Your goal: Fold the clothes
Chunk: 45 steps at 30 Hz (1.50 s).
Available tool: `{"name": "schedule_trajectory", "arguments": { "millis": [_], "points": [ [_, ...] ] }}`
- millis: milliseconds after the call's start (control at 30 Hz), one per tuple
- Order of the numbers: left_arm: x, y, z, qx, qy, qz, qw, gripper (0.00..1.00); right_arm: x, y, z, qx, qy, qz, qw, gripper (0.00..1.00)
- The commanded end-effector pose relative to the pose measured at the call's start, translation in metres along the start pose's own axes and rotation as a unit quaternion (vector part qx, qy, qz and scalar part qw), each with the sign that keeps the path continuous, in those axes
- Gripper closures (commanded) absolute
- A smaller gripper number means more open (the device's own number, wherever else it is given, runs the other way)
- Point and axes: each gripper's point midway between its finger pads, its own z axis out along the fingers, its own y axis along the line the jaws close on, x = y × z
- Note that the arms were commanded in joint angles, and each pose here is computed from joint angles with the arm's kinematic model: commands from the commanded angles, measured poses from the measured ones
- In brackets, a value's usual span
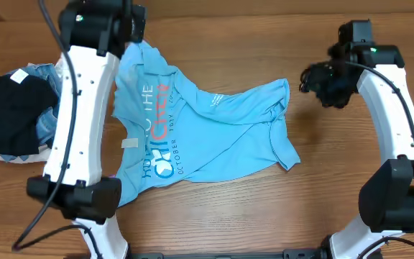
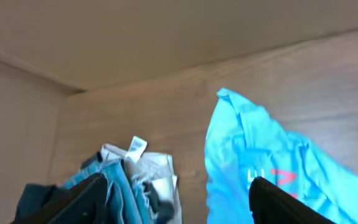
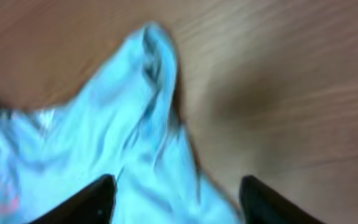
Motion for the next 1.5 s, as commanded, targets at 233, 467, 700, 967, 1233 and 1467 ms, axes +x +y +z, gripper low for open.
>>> {"name": "schedule_trajectory", "arguments": {
  "millis": [233, 467, 700, 967, 1233, 1467],
  "points": [
    [0.018, 0.006, -0.11, 0.117, -0.031, -0.05, 0.991, 0.23, 0.071, 0.089, 0.078, -0.099, 0.049, -0.125, 0.986, 0.45],
    [0.027, 0.007, -0.121, 0.124, -0.024, -0.048, 0.991, 0.23, 0.088, 0.109, 0.134, -0.102, 0.055, -0.131, 0.985, 0.1],
    [0.029, 0.007, -0.121, 0.124, -0.019, -0.046, 0.991, 0.24, 0.052, 0.131, 0.137, -0.141, 0.001, -0.114, 0.983, 0.88],
    [0.029, 0.007, -0.12, 0.124, -0.019, -0.046, 0.991, 0.24, -0.1, 0.127, 0.04, -0.177, -0.245, -0.082, 0.95, 0.92],
    [0.034, 0.001, -0.121, 0.14, -0.009, -0.042, 0.989, 0.25, -0.116, 0.025, 0.028, -0.213, -0.176, 0.042, 0.96, 0.0],
    [0.033, 0.003, -0.121, 0.135, -0.01, -0.042, 0.99, 0.22, 0.003, 0.0, 0.052, -0.166, 0.059, 0.012, 0.984, 0.14]
  ]
}}
